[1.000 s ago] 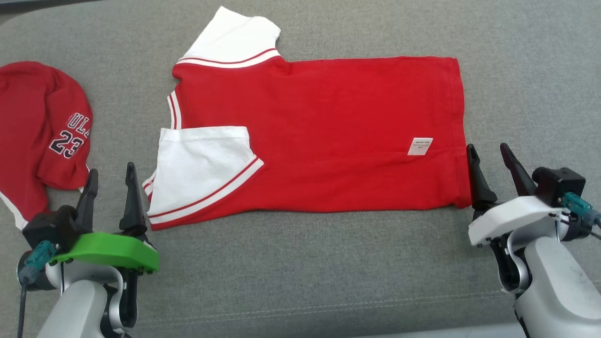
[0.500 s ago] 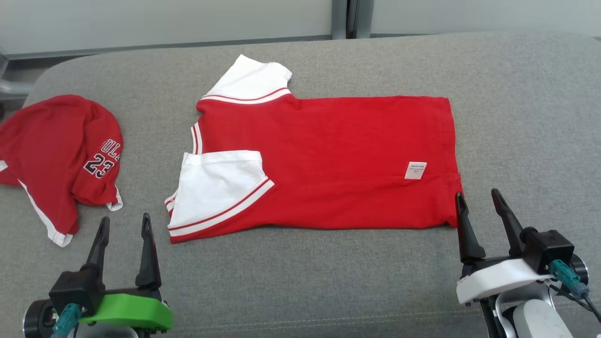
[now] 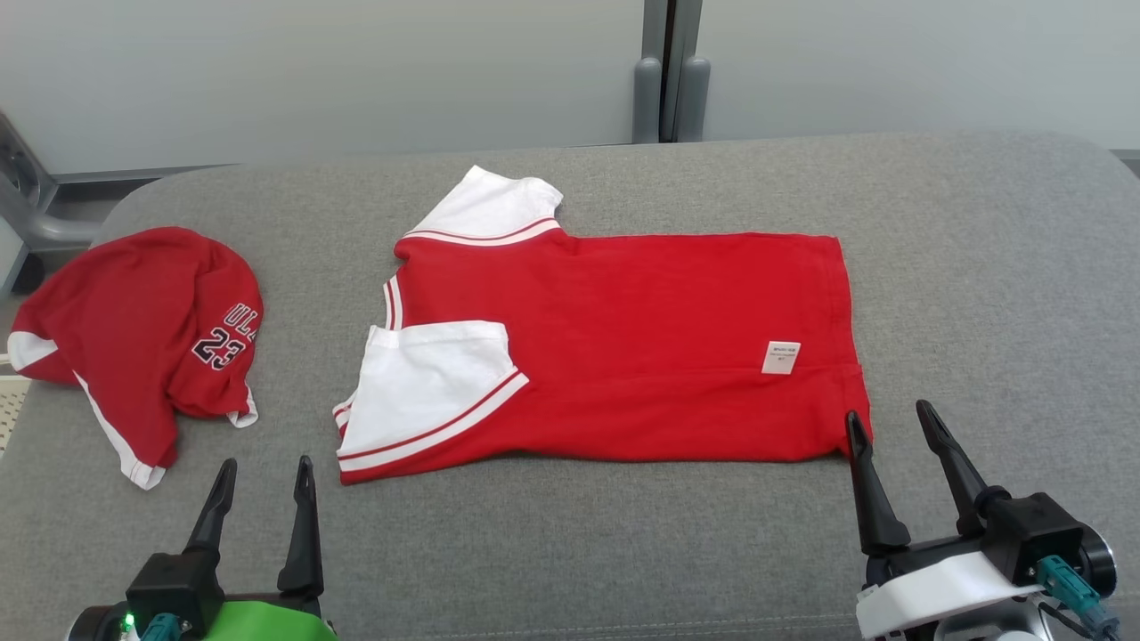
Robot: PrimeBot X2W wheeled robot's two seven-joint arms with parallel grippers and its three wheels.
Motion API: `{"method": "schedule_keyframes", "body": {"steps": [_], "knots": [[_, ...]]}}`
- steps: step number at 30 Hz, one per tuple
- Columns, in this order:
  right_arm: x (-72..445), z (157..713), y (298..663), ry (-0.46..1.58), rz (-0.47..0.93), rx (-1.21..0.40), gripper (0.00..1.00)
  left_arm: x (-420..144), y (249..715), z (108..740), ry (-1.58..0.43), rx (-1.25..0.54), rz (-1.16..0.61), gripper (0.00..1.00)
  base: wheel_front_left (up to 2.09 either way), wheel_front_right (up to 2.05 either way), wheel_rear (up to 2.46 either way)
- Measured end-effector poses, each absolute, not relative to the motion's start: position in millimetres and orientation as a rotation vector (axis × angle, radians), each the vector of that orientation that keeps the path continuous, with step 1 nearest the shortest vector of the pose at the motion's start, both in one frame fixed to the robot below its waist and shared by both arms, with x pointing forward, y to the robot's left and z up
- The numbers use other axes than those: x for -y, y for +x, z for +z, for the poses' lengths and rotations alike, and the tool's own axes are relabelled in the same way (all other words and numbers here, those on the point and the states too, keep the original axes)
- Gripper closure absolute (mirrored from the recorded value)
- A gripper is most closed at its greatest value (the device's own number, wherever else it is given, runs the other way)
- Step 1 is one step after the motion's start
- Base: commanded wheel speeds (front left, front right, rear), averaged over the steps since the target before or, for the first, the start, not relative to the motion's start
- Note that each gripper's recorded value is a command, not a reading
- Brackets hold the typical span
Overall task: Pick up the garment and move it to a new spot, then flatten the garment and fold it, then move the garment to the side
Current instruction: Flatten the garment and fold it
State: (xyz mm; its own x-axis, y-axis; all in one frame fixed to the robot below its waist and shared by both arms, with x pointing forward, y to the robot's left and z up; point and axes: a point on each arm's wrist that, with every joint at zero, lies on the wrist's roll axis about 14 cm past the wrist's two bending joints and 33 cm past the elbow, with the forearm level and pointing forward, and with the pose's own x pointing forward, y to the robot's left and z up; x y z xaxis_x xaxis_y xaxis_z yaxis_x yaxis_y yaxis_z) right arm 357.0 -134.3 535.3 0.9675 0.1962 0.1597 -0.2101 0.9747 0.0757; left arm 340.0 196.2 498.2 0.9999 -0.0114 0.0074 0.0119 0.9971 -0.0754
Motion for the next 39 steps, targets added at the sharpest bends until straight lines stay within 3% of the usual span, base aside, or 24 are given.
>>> {"method": "schedule_keyframes", "body": {"steps": [28, 39], "knots": [[130, 545, 345, 0.106, 0.220, 0.160, 0.00, -195, 340, 500, -0.070, 0.011, -0.020, 0.00, 0.00, 0.00, 0.00], [140, 510, 352, 0.149, 0.181, 0.037, 0.00, -171, 357, 477, -0.116, -0.113, -0.118, 0.00, 0.00, 0.00, 0.00]]}}
